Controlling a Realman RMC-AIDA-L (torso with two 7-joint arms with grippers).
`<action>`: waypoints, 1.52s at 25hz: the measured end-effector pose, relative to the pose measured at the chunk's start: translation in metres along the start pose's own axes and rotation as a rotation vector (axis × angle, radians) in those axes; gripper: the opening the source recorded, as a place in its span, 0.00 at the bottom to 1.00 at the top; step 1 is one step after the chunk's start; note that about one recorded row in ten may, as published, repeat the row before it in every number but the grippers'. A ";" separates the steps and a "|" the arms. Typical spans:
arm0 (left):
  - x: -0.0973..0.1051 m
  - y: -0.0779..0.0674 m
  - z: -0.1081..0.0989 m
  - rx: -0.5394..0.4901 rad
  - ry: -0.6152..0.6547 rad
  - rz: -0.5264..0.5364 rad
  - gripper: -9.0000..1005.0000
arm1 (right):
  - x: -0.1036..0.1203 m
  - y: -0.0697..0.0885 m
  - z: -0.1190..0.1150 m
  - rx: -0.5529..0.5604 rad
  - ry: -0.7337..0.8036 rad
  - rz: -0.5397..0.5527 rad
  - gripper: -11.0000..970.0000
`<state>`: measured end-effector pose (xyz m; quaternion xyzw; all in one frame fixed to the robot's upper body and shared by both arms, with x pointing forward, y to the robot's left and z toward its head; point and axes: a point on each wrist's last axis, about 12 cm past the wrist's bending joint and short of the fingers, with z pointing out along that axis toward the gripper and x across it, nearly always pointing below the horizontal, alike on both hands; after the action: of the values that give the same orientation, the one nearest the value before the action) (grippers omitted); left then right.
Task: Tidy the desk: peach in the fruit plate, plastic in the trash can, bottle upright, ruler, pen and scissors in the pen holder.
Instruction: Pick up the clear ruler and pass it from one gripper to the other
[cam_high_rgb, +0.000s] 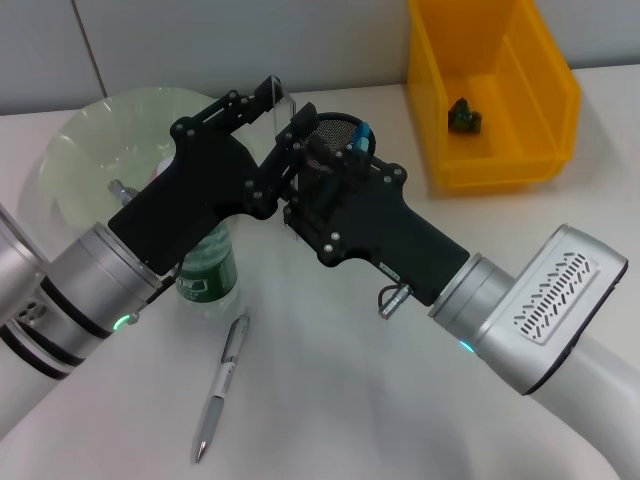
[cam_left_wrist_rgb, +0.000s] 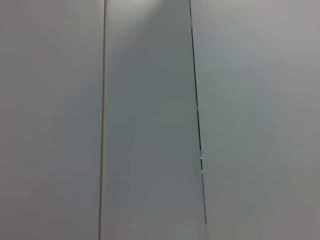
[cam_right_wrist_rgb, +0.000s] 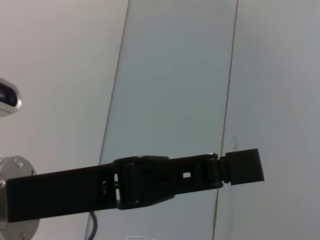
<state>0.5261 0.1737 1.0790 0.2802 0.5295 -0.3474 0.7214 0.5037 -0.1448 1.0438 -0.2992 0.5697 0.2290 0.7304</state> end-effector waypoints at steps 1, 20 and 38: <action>0.000 0.000 0.000 0.000 -0.001 0.000 0.40 | 0.000 0.001 0.000 -0.006 0.001 0.002 0.50; 0.000 -0.001 0.001 -0.002 -0.005 -0.005 0.40 | 0.000 0.006 0.004 0.014 0.012 0.032 0.34; -0.001 -0.002 0.002 0.006 -0.008 -0.006 0.40 | -0.003 0.010 0.011 0.019 0.005 0.053 0.25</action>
<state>0.5256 0.1710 1.0805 0.2793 0.5264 -0.3522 0.7217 0.5038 -0.1304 1.0470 -0.2776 0.5812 0.2420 0.7256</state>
